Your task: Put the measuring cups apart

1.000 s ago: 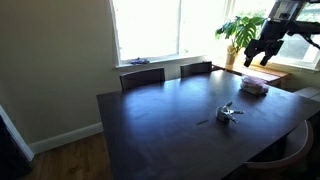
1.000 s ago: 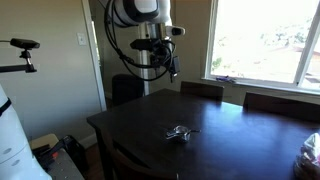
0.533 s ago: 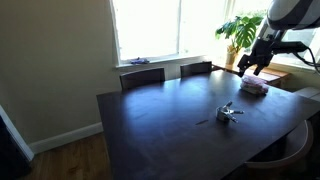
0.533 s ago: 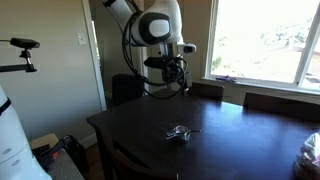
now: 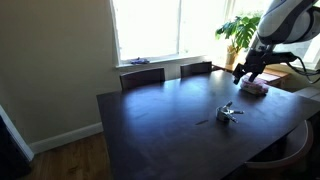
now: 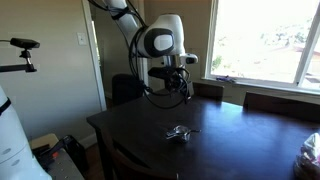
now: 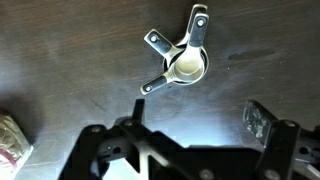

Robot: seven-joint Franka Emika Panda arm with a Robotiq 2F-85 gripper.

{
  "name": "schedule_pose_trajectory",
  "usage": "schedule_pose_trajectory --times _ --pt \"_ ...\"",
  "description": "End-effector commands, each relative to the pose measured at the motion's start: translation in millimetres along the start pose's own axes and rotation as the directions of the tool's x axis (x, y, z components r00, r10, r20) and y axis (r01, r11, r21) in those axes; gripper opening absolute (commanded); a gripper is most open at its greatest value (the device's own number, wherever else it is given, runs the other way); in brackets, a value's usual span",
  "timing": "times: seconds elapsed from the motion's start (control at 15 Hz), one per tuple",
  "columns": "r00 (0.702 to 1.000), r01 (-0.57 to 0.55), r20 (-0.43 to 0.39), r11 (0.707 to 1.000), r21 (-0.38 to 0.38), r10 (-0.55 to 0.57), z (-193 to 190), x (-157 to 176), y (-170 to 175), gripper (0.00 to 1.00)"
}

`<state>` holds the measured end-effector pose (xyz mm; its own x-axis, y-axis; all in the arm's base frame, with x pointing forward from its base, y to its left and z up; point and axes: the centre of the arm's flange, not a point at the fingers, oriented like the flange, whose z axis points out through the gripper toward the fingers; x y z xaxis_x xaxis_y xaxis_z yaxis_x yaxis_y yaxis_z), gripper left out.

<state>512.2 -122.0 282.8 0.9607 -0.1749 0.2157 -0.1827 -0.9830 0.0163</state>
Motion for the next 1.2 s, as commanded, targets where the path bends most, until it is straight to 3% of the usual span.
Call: schedule_pose_trajectory --times 0.0,0.33,1.13 --pt "1.0 0.0 -0.001 1.0 0.0 0.0 0 0 0 1.0" --pt "0.997 0.006 0.071 0.999 -0.031 -0.004 42 5 2 1.0" --pt "0.979 0.059 0.197 0.998 -0.012 -0.056 123 16 -23 1.0"
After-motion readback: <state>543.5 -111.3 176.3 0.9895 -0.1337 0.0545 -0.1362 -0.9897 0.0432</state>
